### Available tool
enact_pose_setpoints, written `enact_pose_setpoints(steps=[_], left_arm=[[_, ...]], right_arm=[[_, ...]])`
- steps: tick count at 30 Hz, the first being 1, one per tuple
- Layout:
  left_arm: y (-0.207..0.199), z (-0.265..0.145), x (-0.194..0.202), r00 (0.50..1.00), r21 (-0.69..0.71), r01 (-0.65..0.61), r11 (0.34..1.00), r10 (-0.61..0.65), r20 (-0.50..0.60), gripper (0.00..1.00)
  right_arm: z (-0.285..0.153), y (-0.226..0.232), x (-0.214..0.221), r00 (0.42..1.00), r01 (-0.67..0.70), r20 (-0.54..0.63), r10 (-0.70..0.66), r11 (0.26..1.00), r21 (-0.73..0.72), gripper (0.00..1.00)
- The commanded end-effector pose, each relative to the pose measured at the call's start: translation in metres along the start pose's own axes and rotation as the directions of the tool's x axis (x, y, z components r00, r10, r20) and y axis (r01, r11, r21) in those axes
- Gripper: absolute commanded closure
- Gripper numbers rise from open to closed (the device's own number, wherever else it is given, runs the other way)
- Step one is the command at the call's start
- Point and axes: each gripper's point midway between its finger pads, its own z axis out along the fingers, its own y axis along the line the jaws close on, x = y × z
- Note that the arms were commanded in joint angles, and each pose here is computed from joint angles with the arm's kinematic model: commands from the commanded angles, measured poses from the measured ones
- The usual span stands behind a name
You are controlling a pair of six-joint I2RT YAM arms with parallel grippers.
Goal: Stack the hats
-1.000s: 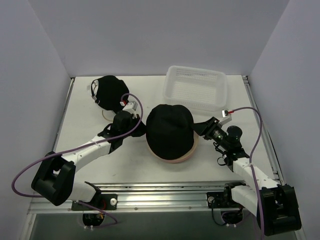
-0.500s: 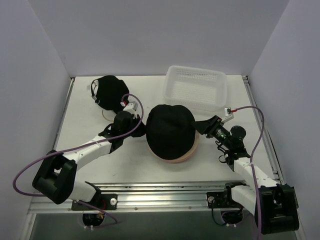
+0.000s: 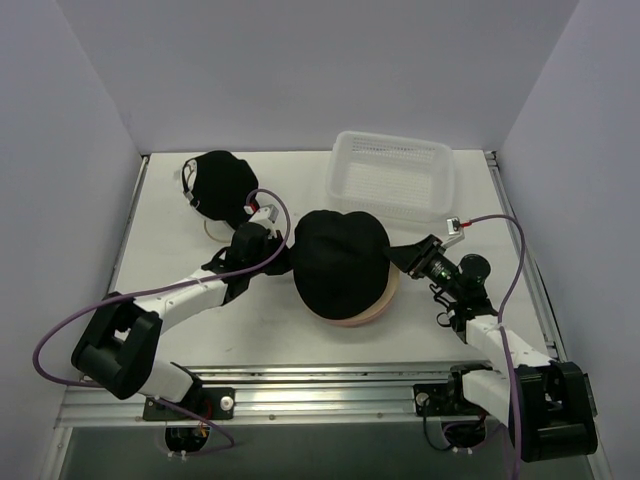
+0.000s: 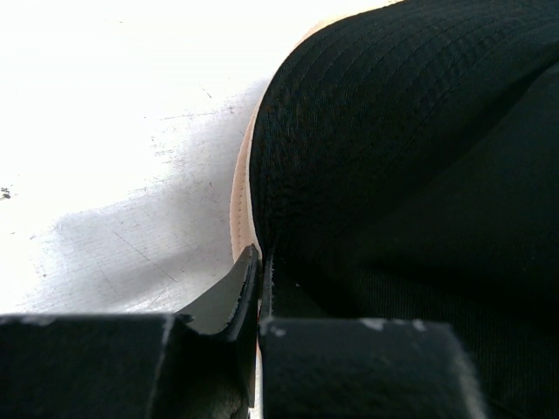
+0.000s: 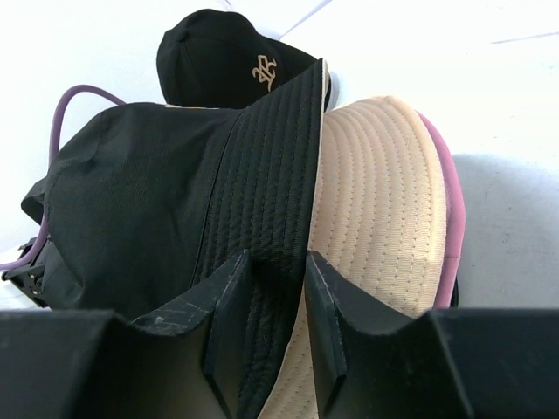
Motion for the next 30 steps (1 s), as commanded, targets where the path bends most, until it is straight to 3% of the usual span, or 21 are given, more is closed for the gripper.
enact_pose_setpoints(steps=[1, 6, 9, 10, 12, 16, 20, 30], left_arm=[[0.001, 0.001, -0.017, 0.998, -0.016, -0.008, 1.000, 0.009, 0.055, 0.98], [-0.001, 0.001, -0.016, 0.998, -0.006, -0.003, 1.000, 0.003, 0.062, 0.98], [-0.002, 0.003, -0.014, 0.999, -0.004, -0.004, 1.000, 0.004, 0.055, 0.98], [-0.001, 0.003, -0.015, 0.998, -0.005, -0.004, 1.000, 0.004, 0.057, 0.98], [-0.001, 0.003, -0.013, 0.998, -0.004, -0.003, 1.000, 0.004, 0.056, 0.98], [0.001, -0.003, -0.010, 0.998, -0.006, 0.001, 1.000, -0.001, 0.060, 0.98], [0.003, -0.014, -0.011, 0.996, -0.006, 0.009, 1.000, -0.008, 0.088, 0.98], [0.006, -0.022, -0.005, 0.995, 0.009, 0.021, 1.000, -0.022, 0.101, 0.98]], right_arm=[[0.000, 0.018, -0.009, 0.998, 0.053, 0.028, -0.051, 0.995, -0.083, 0.74], [-0.001, 0.018, -0.008, 0.999, 0.050, 0.026, -0.048, 0.995, -0.084, 0.79], [-0.001, 0.018, -0.007, 0.999, 0.046, 0.026, -0.043, 0.995, -0.092, 0.90], [-0.001, 0.018, -0.007, 0.999, 0.043, 0.026, -0.041, 0.995, -0.090, 1.00], [-0.001, 0.011, -0.006, 0.999, 0.035, 0.025, -0.033, 0.997, -0.064, 1.00], [-0.005, -0.043, 0.001, 1.000, -0.007, 0.027, 0.002, 0.983, 0.184, 1.00], [-0.014, -0.069, 0.009, 1.000, 0.001, 0.025, -0.009, 0.953, 0.303, 1.00], [-0.028, -0.101, 0.029, 1.000, -0.001, 0.017, -0.007, 0.901, 0.434, 1.00]])
